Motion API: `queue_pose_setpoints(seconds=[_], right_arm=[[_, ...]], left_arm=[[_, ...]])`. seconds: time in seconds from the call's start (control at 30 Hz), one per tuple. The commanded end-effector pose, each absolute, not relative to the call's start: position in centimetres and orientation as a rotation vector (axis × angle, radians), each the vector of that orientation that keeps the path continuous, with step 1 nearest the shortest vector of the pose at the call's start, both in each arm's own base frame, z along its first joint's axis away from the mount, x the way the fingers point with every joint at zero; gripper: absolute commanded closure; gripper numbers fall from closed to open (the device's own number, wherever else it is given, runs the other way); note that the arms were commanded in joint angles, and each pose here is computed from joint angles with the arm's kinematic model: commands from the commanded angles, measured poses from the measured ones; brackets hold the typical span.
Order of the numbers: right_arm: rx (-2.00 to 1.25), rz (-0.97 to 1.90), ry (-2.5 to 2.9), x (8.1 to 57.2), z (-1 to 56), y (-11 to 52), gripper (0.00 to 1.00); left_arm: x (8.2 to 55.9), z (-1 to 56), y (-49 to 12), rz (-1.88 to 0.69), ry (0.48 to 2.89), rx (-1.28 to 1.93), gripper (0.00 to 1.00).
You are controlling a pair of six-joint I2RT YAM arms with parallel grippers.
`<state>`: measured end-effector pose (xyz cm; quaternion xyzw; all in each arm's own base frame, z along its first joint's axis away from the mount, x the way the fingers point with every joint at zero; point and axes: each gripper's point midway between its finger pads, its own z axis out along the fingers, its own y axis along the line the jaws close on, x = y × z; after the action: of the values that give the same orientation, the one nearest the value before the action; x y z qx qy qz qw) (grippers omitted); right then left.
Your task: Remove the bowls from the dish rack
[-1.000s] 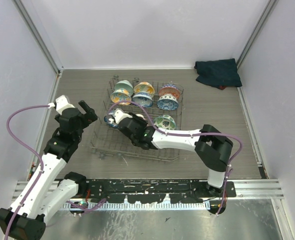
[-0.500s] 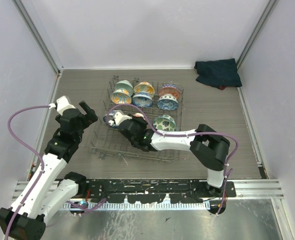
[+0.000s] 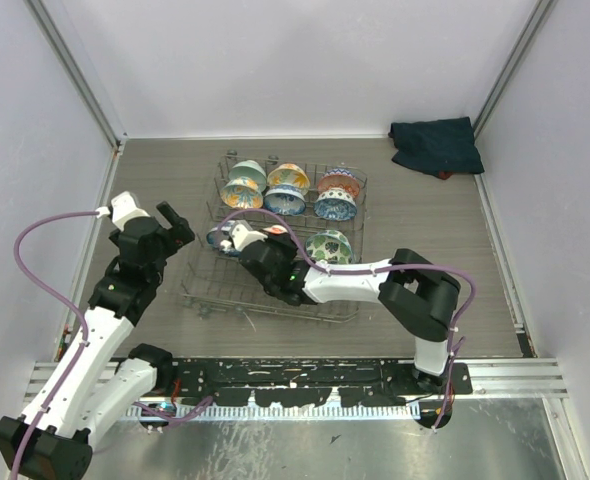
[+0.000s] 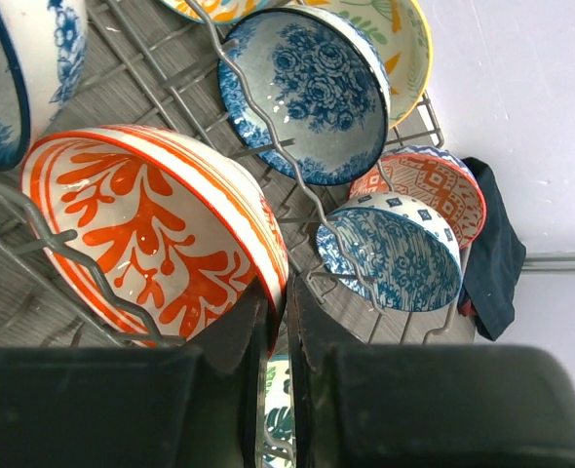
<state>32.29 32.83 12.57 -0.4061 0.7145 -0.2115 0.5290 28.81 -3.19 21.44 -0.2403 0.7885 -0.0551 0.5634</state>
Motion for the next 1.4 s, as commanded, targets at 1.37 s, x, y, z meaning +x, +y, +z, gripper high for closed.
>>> queue_pose_setpoints(seconds=[1.37], right_arm=[[-0.471,0.021,1.663,31.3,28.6,29.3,0.99]], left_arm=[[28.5,21.6,-2.6,-0.139,1.823,-0.59,0.02]])
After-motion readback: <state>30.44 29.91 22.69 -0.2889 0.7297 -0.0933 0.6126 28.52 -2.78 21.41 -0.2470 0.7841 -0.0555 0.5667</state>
